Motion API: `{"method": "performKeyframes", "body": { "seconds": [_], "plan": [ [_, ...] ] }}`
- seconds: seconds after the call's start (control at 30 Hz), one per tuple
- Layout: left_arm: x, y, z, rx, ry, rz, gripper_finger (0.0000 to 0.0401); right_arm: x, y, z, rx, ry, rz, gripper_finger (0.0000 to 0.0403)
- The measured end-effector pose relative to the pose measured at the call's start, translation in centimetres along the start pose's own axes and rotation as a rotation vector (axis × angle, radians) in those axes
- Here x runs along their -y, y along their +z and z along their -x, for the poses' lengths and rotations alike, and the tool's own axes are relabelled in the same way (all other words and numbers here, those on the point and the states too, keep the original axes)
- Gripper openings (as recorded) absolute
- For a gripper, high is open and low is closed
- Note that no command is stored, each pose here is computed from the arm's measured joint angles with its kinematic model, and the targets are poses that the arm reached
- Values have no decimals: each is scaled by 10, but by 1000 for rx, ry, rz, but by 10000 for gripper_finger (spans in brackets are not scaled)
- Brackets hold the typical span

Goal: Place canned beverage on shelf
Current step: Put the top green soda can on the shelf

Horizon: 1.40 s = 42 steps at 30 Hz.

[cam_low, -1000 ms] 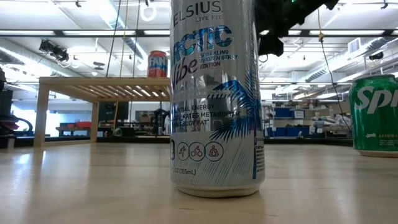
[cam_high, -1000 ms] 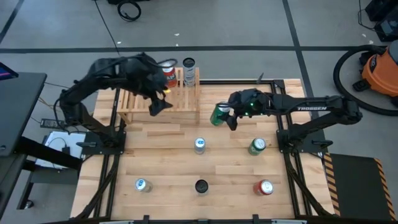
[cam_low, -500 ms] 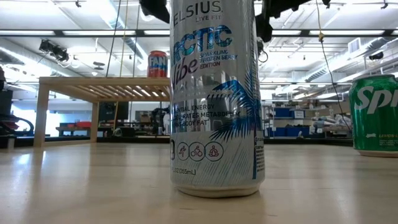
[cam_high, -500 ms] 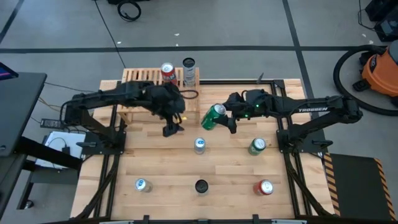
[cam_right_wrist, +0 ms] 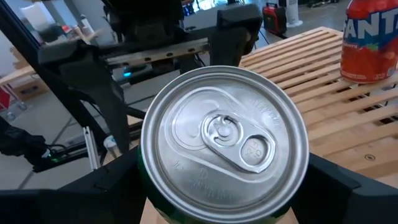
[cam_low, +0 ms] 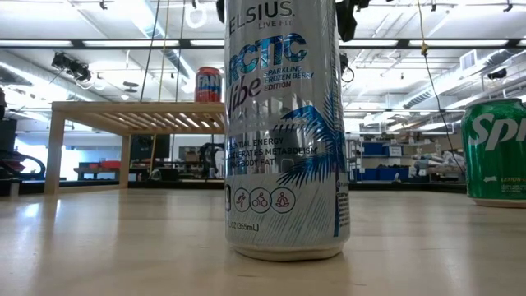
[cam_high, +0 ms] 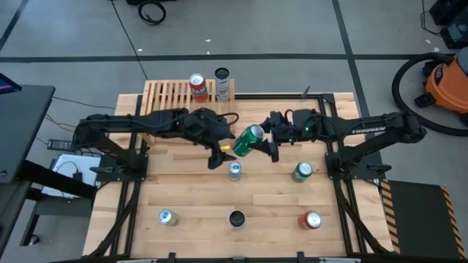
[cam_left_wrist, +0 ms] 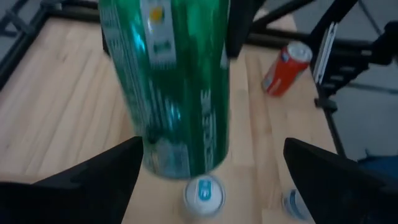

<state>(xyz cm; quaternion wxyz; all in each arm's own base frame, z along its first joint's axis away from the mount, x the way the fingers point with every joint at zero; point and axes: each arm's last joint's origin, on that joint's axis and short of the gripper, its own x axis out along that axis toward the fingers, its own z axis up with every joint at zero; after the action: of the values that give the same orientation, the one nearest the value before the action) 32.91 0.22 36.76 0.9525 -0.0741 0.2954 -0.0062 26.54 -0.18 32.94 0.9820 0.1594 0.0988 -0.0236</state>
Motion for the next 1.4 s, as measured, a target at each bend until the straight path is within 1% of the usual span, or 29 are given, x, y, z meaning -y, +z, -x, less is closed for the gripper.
{"method": "performKeyframes", "body": {
  "seconds": [0.07,0.17,0.27,0.4,0.47,0.53,0.7,0.83,0.97,1.1,1.2,1.3,1.4],
  "plan": [
    [0,2,-1,31,18,15,392,-2,0,0,6,8,2,311],
    [-2,1,-2,32,55,22,392,-5,1,0,22,0,3,311],
    [-2,2,-2,47,58,28,392,-5,2,0,34,0,3,311],
    [-2,2,-2,50,56,40,392,-5,3,-6,69,13,1,311],
    [-2,3,-2,54,54,40,392,-5,1,-14,77,23,1,311],
    [-1,3,-2,53,46,40,392,-4,-3,-20,57,31,2,311],
    [0,3,-2,48,8,46,392,-5,-4,-31,98,76,2,311],
    [0,1,-1,34,10,49,392,-5,-7,-40,110,105,-11,311],
    [0,-1,-2,6,4,49,392,-5,-8,-43,119,113,-11,311],
    [0,-3,-2,-14,1,45,392,-5,-3,-42,156,126,-8,311],
    [0,-3,-2,-9,0,42,392,-7,2,-45,157,130,-2,311],
    [0,-3,-2,-11,0,41,390,-9,5,-51,125,141,5,311],
    [0,-3,-2,-16,1,24,380,-9,5,-57,83,127,9,311]
  ]
}}
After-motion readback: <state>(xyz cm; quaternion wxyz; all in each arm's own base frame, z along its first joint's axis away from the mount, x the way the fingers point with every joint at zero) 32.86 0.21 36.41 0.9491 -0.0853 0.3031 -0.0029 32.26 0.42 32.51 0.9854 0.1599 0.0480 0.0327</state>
